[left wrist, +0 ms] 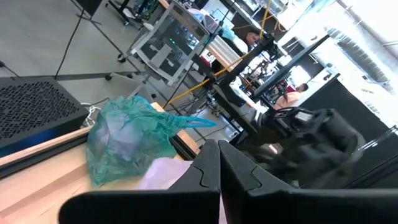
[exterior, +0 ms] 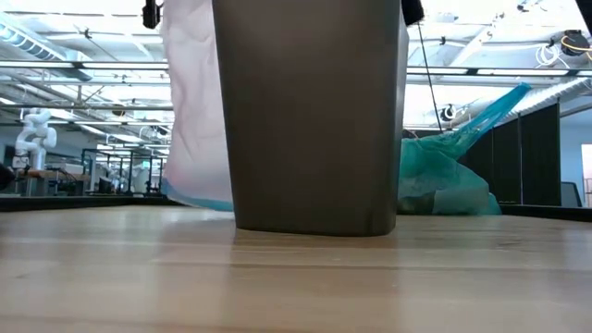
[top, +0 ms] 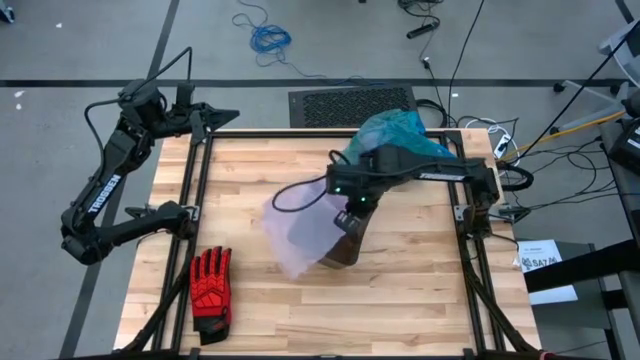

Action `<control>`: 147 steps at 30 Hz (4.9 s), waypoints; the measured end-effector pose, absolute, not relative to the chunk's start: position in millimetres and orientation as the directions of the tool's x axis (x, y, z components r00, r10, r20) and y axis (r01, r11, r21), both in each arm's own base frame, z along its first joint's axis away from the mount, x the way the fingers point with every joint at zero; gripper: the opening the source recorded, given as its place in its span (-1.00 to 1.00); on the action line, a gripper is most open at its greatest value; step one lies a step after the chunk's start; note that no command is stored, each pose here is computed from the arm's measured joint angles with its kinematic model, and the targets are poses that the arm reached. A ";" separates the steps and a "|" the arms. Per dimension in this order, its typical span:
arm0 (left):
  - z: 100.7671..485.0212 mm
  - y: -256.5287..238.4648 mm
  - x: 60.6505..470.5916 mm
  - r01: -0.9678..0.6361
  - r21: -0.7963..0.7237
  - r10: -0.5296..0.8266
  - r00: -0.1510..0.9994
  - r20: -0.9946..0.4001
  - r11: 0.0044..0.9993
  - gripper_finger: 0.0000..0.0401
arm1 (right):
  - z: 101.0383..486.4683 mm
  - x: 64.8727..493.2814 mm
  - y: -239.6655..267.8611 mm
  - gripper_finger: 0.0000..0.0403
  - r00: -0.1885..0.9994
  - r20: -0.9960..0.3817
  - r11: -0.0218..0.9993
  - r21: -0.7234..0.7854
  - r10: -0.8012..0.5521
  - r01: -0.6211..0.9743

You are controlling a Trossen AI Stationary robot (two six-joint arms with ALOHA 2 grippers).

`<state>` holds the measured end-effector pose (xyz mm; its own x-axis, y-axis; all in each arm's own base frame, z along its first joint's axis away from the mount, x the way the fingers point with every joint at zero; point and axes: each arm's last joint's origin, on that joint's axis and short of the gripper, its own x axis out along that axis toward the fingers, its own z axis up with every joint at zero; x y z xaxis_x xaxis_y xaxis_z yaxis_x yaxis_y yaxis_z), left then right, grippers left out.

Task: Place trash/remove bag and relplace
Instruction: Put the pink trash bag into the trash bin

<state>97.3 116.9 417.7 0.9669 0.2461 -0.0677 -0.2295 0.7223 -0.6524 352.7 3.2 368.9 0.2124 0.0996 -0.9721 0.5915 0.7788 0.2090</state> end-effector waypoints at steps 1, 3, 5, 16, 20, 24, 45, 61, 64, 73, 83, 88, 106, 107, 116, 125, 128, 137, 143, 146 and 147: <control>417.6 116.9 97.3 -0.230 -0.653 0.246 0.967 -0.068 0.722 -1.00 | 361.9 352.3 0.4 -1.00 0.185 -0.976 0.776 0.204 0.114 0.597; 417.7 116.7 97.3 -0.223 -0.652 0.238 0.969 -0.067 0.725 -1.00 | 348.5 351.7 -2.2 -1.00 0.129 -0.982 0.786 0.187 0.137 0.590; 419.3 115.4 97.8 -0.178 -0.642 0.189 0.981 -0.052 0.746 -1.00 | 337.1 351.9 0.0 -1.00 0.088 -0.984 0.804 0.178 0.156 0.567; 441.2 96.2 108.2 0.204 -0.470 -0.195 0.978 0.067 0.859 -1.00 | 320.6 351.2 -8.9 -1.00 0.076 -0.982 0.767 0.184 0.175 0.614; 432.1 99.1 120.5 0.216 -0.507 -0.237 0.971 0.025 0.834 -1.00 | 334.4 351.5 -15.0 -1.00 0.207 -0.966 0.735 0.254 0.157 0.629; 419.0 101.1 135.4 0.217 -0.525 -0.277 0.960 -0.037 0.823 -1.00 | 343.5 351.0 -23.9 -1.00 0.289 -0.948 0.707 0.294 0.131 0.644; 430.7 98.6 192.9 0.315 -0.428 -0.377 0.924 -0.067 0.847 -1.00 | 457.3 242.5 -19.0 -1.00 0.577 -0.812 0.599 0.419 -0.090 0.683; 426.9 98.3 259.8 0.397 -0.473 -0.501 0.858 -0.112 0.786 -1.00 | 401.0 248.5 8.0 -1.00 0.295 -0.949 0.672 0.145 -0.114 0.726; 420.8 93.2 270.4 0.416 -0.482 -0.529 0.839 -0.123 0.771 -1.00 | 391.3 253.9 14.3 -1.00 0.315 -0.943 0.672 0.168 -0.103 0.721; 393.4 80.0 305.0 0.432 -0.532 -0.596 0.783 -0.180 0.728 -1.00 | 400.9 259.3 35.4 -1.00 0.439 -0.896 0.674 0.288 -0.061 0.681; 406.2 79.5 294.5 0.433 -0.518 -0.576 0.804 -0.148 0.738 -1.00 | 398.7 266.7 78.3 -1.00 0.506 -0.859 0.754 0.384 0.080 0.533; 410.6 78.9 294.4 0.439 -0.526 -0.575 0.809 -0.122 0.728 -1.00 | 408.4 279.0 84.8 -1.00 0.642 -0.758 0.738 0.498 0.115 0.456; 439.0 89.6 272.5 0.488 -0.492 -0.562 0.827 -0.002 0.721 -1.00 | 433.0 290.0 83.7 0.21 0.767 -0.592 0.746 0.621 0.247 0.239; 440.6 90.7 270.7 0.490 -0.489 -0.560 0.829 0.004 0.722 -1.00 | 436.3 288.1 84.4 0.24 0.770 -0.587 0.751 0.620 0.251 0.227; 445.8 98.9 260.7 0.484 -0.473 -0.542 0.840 0.016 0.736 -1.00 | 455.1 248.9 82.5 0.12 0.622 -0.749 0.771 0.530 0.230 0.353; 447.1 98.5 259.2 0.489 -0.468 -0.544 0.839 0.019 0.737 -1.00 | 445.1 217.5 94.5 0.08 0.435 -0.880 0.678 0.439 0.190 0.590; 447.5 99.8 258.6 0.487 -0.464 -0.540 0.842 0.022 0.740 -1.00 | 438.1 211.0 107.6 0.08 0.415 -0.899 0.664 0.397 0.141 0.633; 449.3 111.7 249.7 0.476 -0.459 -0.526 0.850 0.023 0.750 -1.00 | 391.0 194.8 130.7 0.08 0.357 -0.929 0.641 0.218 -0.094 0.736; 449.4 116.2 247.5 0.467 -0.458 -0.515 0.857 0.023 0.756 -1.00 | 347.6 193.0 140.8 0.08 0.360 -0.926 0.611 0.221 -0.113 0.760; 450.2 115.4 246.5 0.469 -0.462 -0.517 0.856 0.025 0.753 -1.00 | 326.7 193.8 152.2 0.08 0.382 -0.920 0.638 0.243 -0.088 0.731; 450.4 114.9 246.5 0.471 -0.466 -0.520 0.854 0.025 0.750 -1.00 | 320.7 192.1 154.8 0.08 0.375 -0.922 0.647 0.232 -0.090 0.726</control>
